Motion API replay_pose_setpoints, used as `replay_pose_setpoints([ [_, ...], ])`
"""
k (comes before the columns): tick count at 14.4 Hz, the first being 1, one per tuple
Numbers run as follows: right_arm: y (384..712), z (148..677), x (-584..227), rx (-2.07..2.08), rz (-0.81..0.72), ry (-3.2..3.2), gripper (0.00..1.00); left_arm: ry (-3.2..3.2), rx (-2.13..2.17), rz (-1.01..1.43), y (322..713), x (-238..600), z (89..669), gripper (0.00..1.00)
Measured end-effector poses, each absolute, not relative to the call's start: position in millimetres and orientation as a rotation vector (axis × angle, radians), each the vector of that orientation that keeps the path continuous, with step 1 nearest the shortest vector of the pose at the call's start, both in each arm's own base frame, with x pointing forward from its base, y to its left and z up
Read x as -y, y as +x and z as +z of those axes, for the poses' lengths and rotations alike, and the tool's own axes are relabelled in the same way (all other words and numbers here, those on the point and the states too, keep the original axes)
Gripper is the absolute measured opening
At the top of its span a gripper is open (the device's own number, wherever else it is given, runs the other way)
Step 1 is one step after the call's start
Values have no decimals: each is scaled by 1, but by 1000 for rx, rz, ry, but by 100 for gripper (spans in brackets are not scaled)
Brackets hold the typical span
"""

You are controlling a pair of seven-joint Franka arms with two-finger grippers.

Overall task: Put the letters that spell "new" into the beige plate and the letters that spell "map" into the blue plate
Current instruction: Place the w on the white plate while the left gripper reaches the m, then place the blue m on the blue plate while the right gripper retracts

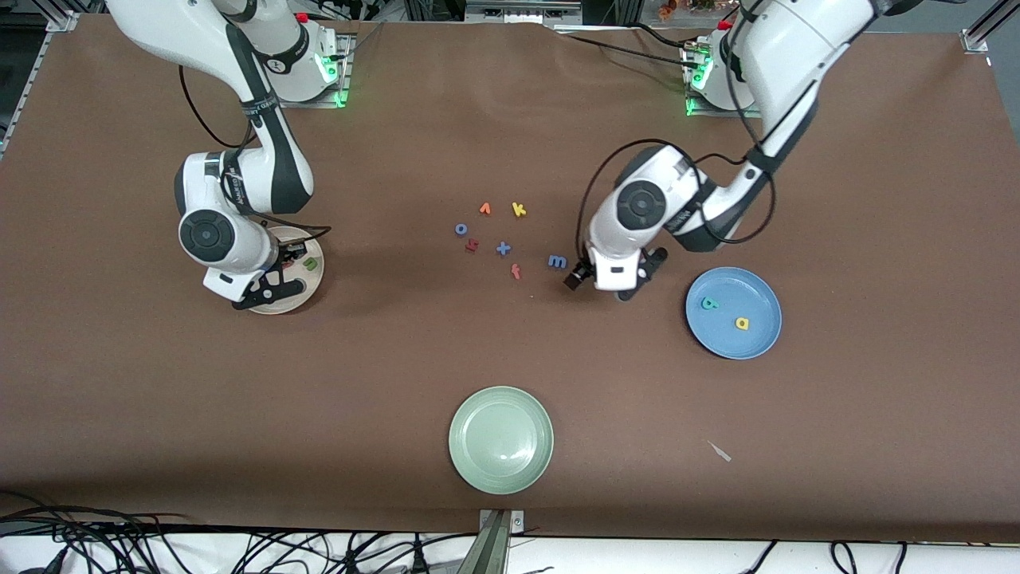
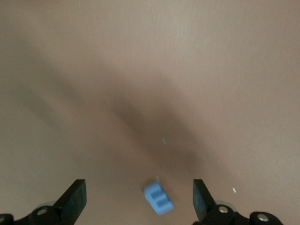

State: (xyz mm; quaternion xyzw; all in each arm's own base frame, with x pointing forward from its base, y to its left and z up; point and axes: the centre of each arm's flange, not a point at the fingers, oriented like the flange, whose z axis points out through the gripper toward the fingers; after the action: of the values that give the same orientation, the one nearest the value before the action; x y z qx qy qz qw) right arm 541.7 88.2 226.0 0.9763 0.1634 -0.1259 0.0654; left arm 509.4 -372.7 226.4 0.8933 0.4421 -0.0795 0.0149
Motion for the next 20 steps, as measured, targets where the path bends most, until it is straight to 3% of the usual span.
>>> replay_pose_setpoints([
  [2, 540, 232, -90, -497, -362, 2953, 39, 2765, -1466, -217, 491, 394, 216, 100],
  [8, 574, 326, -117, -501, -547, 2931, 98, 2699, -1623, -105, 479, 406, 183, 93],
  [13, 587, 397, -130, -488, -632, 2940, 100, 2672, -1625, -115, 478, 410, 179, 89],
  [15, 590, 424, -128, -474, -650, 2939, 100, 2673, -1628, -121, 477, 410, 176, 77],
  [17, 593, 451, -121, -451, -653, 2945, 100, 2672, -1631, -124, 478, 409, 174, 73],
  [20, 595, 485, -103, -425, -581, 2986, 100, 2663, -1637, -119, 481, 406, 173, 41],
])
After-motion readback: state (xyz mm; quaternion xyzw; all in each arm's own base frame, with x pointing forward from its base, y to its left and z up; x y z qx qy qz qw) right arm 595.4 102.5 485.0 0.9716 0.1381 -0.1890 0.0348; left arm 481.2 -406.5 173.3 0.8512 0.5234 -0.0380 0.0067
